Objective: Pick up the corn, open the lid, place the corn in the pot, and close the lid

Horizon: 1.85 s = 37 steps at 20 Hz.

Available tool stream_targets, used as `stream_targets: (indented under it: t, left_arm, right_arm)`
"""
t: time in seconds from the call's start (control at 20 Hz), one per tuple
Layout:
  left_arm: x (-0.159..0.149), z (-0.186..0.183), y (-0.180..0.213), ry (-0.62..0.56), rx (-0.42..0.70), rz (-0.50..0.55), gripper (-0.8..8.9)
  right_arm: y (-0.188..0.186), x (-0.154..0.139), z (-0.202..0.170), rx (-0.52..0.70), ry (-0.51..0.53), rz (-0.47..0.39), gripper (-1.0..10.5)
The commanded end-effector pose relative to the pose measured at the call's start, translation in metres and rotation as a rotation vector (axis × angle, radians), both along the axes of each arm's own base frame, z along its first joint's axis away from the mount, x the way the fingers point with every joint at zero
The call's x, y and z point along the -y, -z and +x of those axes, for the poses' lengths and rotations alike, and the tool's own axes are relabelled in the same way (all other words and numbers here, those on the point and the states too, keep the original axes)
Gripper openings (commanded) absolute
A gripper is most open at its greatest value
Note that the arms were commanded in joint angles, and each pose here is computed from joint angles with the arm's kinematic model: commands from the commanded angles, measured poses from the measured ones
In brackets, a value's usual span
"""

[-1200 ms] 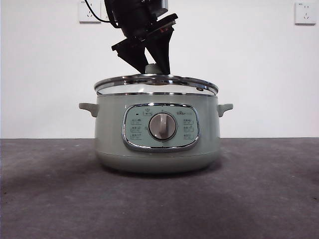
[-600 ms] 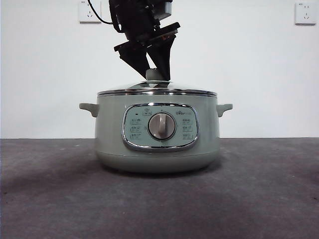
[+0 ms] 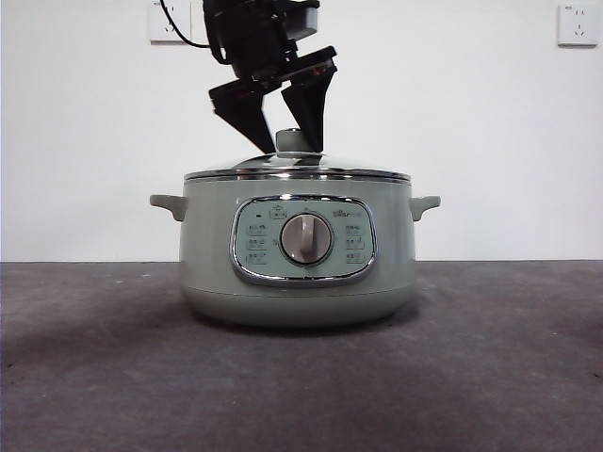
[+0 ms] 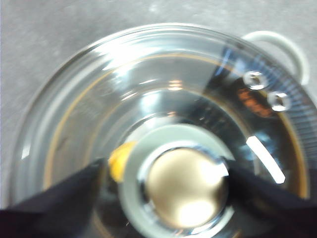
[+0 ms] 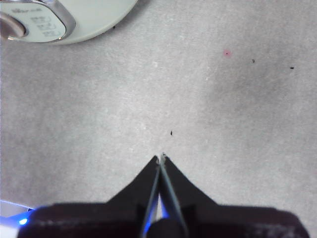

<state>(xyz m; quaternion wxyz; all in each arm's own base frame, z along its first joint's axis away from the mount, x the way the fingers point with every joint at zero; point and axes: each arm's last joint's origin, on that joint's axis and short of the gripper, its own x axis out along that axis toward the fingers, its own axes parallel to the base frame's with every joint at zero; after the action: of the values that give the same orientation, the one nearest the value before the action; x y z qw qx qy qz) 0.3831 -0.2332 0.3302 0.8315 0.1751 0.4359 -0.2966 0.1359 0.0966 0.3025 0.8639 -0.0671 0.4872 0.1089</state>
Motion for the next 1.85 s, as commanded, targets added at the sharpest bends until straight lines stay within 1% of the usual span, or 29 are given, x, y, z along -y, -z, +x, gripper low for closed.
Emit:
stream_targets:
  t: [0.05, 0.25, 0.3, 0.35, 0.45, 0.5, 0.6, 0.7, 0.8, 0.95, 1.1, 1.2, 1.25, 1.3, 1.4, 1.55, 1.6, 1.65, 1.75, 1.85]
  left_arm:
    - [-0.008, -0.011, -0.022, -0.014, 0.039, -0.029, 5.98]
    - [-0.027, -0.043, -0.073, -0.025, 0.129, -0.094, 5.96]
    - [-0.034, -0.054, -0.085, -0.035, 0.141, -0.111, 5.71]
    - [-0.041, -0.066, -0.097, -0.039, 0.148, -0.120, 4.60]
    - [-0.056, -0.091, -0.117, -0.037, 0.154, -0.122, 0.95]
    - [-0.063, -0.104, -0.126, -0.037, 0.158, -0.124, -0.11]
    - [-0.076, -0.125, -0.140, -0.043, 0.160, -0.132, -0.01]
    - [-0.087, -0.143, -0.151, -0.073, 0.156, -0.159, -0.01]
    - [-0.095, -0.156, -0.162, -0.081, 0.193, -0.193, -0.01]
    - [-0.101, -0.167, -0.172, -0.079, 0.237, -0.221, -0.01]
    - [-0.102, -0.168, -0.173, -0.079, 0.245, -0.227, -0.01]
    - [-0.103, -0.169, -0.172, -0.063, 0.246, -0.202, -0.01]
    - [-0.103, -0.168, -0.169, -0.027, 0.251, -0.147, -0.01]
    - [-0.106, -0.167, -0.167, -0.027, 0.266, -0.109, -0.01]
    - [-0.122, -0.166, -0.165, -0.089, 0.279, -0.066, -0.01]
    - [-0.141, -0.178, -0.140, -0.138, 0.230, -0.032, -0.01]
    - [-0.146, -0.180, -0.128, -0.158, 0.254, -0.042, -0.01]
    - [-0.153, -0.181, -0.114, -0.186, 0.314, -0.074, -0.01]
    - [-0.167, -0.185, -0.080, -0.225, 0.483, -0.167, -0.01]
    - [-0.183, -0.199, -0.035, -0.280, 0.627, -0.228, -0.01]
  right_arm:
    - [0.002, 0.000, 0.000, -0.001, -0.002, 0.000, -0.2]
    - [0.002, -0.001, 0.000, 0.005, -0.001, 0.004, -0.2]
    - [0.001, -0.001, 0.001, 0.009, -0.001, 0.006, -0.2]
    - [0.001, -0.001, 0.001, 0.015, -0.001, 0.011, -0.2]
    - [0.001, -0.002, 0.002, 0.021, 0.000, 0.016, -0.2]
    - [0.001, -0.002, 0.002, 0.021, -0.001, 0.016, -0.2]
    - [0.001, -0.002, 0.002, 0.023, -0.001, 0.016, -0.2]
    - [0.001, -0.001, 0.002, 0.027, 0.003, 0.011, -0.2]
    - [0.001, -0.001, 0.002, 0.027, 0.003, 0.011, -0.2]
    - [0.001, -0.001, 0.002, 0.027, 0.003, 0.011, -0.2]
    - [0.001, -0.001, 0.002, 0.027, 0.003, 0.011, -0.2]
    - [0.001, -0.001, 0.002, 0.027, 0.003, 0.011, -0.2]
    - [0.001, -0.001, 0.002, 0.027, 0.003, 0.011, -0.2]
    - [0.001, -0.001, 0.002, 0.027, 0.003, 0.011, -0.2]
    - [0.001, -0.001, 0.002, 0.026, 0.003, 0.011, -0.2]
    - [0.001, -0.001, 0.002, 0.027, 0.003, 0.011, -0.2]
    - [0.001, -0.001, 0.002, 0.027, 0.003, 0.011, -0.2]
    - [0.001, -0.001, 0.002, 0.027, 0.003, 0.011, -0.2]
    - [0.001, -0.001, 0.002, 0.027, 0.003, 0.011, -0.2]
    - [0.001, -0.001, 0.002, 0.027, 0.003, 0.011, -0.2]
